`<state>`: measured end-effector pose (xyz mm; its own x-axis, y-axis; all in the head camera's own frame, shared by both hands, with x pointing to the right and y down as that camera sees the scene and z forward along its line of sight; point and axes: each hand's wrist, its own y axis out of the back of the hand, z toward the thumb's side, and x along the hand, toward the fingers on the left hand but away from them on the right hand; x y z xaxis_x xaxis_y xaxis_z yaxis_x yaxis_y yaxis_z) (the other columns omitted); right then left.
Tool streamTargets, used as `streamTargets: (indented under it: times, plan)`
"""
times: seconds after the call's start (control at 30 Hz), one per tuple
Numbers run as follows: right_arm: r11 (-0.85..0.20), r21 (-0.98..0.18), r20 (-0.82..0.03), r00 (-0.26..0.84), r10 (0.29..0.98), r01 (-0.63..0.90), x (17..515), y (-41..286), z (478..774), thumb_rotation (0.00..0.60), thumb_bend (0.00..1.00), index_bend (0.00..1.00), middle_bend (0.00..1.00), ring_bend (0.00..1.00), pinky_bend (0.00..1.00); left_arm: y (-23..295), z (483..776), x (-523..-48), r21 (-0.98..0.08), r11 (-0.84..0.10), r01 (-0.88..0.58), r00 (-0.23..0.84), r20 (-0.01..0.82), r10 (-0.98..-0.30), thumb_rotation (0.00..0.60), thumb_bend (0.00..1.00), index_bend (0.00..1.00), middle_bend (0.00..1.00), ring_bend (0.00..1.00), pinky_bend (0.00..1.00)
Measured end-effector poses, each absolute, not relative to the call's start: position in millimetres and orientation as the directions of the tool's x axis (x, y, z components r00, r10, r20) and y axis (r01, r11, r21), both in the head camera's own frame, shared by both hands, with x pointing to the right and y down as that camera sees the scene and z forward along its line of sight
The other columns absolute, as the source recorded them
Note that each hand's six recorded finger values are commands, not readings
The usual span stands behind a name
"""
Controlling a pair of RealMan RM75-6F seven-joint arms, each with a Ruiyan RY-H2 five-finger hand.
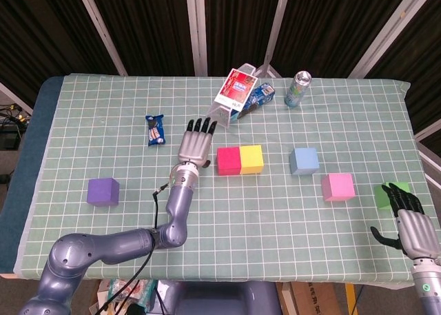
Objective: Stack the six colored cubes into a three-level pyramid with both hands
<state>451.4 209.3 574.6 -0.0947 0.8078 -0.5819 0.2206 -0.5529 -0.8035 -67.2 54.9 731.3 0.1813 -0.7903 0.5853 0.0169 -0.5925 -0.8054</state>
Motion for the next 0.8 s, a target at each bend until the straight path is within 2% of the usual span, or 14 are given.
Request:
streamTargets:
  times: [0.5, 0.8]
  plan:
    - [-0.557, -0.796, -0.590, -0.097, 0.802, 0.235, 453, 209, 574, 0.600, 0.32, 0.00, 0.00, 0.00, 0.00, 76, 729, -54, -0.801, -0.599, -0.001, 0.253, 0.579, -0.775, 0.600, 0.24, 0.00, 0.00, 0.00, 0.02]
    - [-0.556, -0.798, -0.588, -0.102, 0.802, 0.232, 453, 209, 574, 0.600, 0.32, 0.00, 0.00, 0.00, 0.00, 74, 727, -59, -0.815, -0.578, 0.020, 0.245, 0.565, -0.788, 0.600, 0.24, 0.00, 0.00, 0.00, 0.02]
